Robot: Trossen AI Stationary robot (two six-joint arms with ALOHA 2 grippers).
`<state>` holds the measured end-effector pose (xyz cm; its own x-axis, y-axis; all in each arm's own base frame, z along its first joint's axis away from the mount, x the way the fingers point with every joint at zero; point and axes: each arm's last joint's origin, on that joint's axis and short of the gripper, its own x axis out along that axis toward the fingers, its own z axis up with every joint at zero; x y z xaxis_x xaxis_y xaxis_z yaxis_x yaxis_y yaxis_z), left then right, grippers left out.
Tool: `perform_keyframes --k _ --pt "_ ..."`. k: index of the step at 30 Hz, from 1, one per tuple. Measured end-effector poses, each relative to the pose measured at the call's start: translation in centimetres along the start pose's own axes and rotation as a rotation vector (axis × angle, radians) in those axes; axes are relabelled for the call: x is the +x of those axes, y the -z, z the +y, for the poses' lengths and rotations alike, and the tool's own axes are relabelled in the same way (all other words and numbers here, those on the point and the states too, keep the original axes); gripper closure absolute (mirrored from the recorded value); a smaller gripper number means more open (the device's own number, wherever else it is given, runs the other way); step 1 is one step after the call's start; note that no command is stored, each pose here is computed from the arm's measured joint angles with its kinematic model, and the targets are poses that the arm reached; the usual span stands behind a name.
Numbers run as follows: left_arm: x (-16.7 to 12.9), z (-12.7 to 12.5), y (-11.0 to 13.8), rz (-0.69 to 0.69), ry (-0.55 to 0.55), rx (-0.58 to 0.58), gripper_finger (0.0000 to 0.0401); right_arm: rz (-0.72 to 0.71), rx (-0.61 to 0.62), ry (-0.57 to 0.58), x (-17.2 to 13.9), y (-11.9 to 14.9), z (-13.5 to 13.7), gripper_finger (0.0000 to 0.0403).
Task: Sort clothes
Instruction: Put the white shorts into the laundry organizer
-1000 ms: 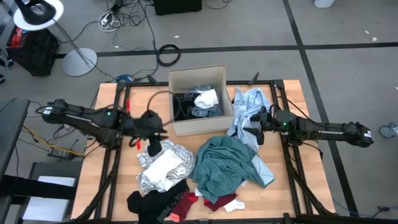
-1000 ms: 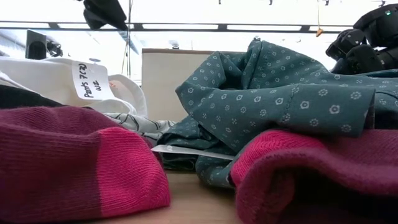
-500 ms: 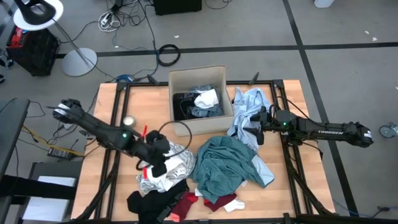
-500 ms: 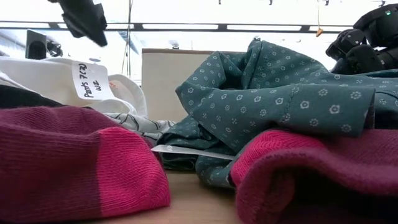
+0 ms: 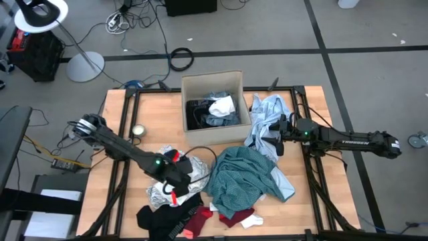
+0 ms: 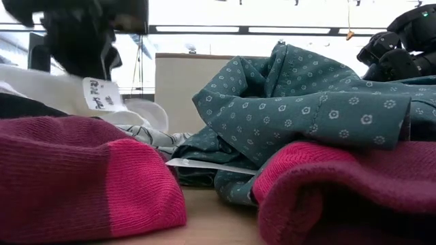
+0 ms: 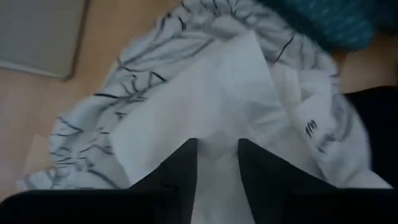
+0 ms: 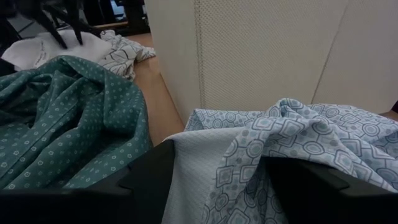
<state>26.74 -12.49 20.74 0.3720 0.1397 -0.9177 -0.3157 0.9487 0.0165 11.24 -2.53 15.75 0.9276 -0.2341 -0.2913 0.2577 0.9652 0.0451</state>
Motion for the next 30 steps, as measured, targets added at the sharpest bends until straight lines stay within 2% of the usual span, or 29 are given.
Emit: perform_keyframes --k 2,5,7,10,18,24,30 --pt "1.0 -0.3 0.2 0.032 -0.018 -0.005 0.0314 0.000 0.000 0.000 0.0 0.0 0.0 0.0149" --pt "1.6 -0.4 0.4 0.079 -0.010 0.018 0.0384 0.000 0.000 0.000 0.0 0.0 0.0 0.0149" --pt "1.0 -0.2 0.5 0.103 -0.015 0.026 0.0394 0.000 0.000 0.000 0.0 0.0 0.0 0.0149" --pt "-1.5 0.6 0.1 0.088 -0.055 0.033 0.0398 0.000 0.000 0.000 0.0 0.0 0.0 0.0149" --pt "-9.3 2.9 -1.6 -0.090 -0.091 -0.001 0.0400 0.000 0.000 0.000 0.0 0.0 0.0 0.0149" --pt "-13.8 4.4 -2.5 -0.182 -0.165 -0.007 0.0401 0.000 0.000 0.000 0.0 0.0 0.0 0.0149" --pt "-18.4 5.9 -4.5 -0.326 -0.215 0.007 0.0401 0.000 0.000 0.000 0.0 0.0 0.0 0.0149"
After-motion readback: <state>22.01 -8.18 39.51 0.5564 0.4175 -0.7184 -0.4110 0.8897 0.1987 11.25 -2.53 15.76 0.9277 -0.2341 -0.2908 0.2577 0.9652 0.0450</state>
